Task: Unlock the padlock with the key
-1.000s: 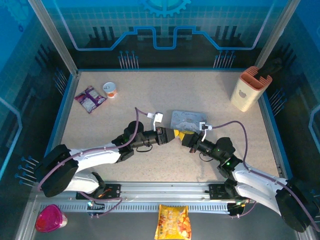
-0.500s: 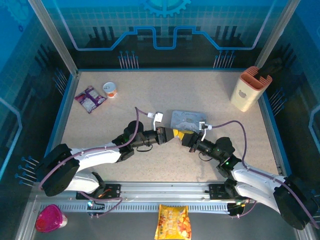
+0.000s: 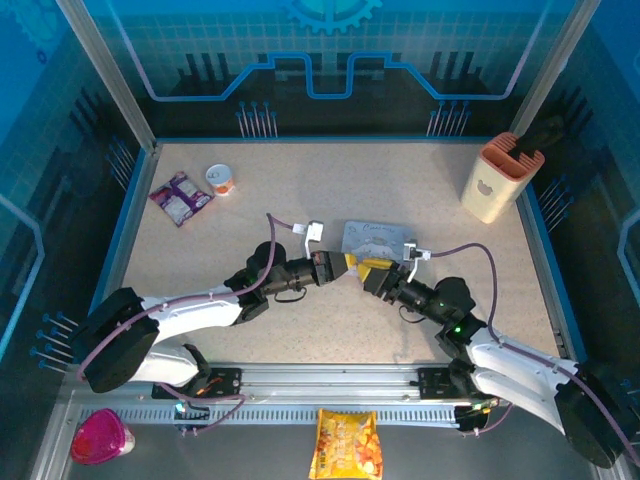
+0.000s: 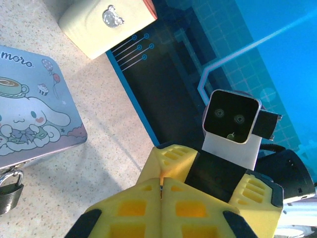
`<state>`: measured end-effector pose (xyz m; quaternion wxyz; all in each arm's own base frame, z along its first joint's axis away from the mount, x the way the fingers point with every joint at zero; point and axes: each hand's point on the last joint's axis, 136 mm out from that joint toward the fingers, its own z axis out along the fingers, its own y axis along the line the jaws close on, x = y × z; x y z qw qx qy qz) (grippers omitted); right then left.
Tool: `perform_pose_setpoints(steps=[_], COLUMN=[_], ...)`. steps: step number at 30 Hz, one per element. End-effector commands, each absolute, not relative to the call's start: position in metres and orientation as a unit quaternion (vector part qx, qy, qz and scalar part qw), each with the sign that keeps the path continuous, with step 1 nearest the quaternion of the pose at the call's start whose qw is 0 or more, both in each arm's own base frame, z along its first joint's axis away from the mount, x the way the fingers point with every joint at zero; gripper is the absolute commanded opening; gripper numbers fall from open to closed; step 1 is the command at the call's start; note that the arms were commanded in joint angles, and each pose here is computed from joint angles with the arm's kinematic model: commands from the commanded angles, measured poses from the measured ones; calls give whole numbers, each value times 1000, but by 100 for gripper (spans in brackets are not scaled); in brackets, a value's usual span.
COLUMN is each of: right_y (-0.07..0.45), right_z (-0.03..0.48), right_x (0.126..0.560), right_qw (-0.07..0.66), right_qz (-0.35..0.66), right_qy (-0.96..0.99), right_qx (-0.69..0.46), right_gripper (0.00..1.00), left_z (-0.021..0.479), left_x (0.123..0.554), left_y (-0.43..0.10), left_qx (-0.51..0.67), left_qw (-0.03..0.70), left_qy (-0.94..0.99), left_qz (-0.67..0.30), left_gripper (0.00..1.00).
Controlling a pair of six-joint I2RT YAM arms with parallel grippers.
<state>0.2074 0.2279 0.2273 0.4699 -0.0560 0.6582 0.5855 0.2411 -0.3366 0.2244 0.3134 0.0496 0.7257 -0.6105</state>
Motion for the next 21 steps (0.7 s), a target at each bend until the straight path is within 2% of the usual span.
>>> perform_pose_setpoints(steps=[1,9,15,21], right_y=[228,233,233,226], right_z=[252,252,256,251], right_x=[201,204,200,198], right_qw=[480,472,470,475], right_qz=[617,623,629,622], right_qy=[621,622,616,620], right_qx=[-56,-54,-59,-51], right_gripper=[46,46,36,32], left_z=[242,270,269,270], left_x=[242,229,229,229], left_y=[-334,-339,-337,-335], left_qx=[37,70,70,72], left_qw=[332,336,341,349], left_qy=[701,663,663,664], left_qz=[-630,-665,-662,-657], left_gripper=[0,0,0,0])
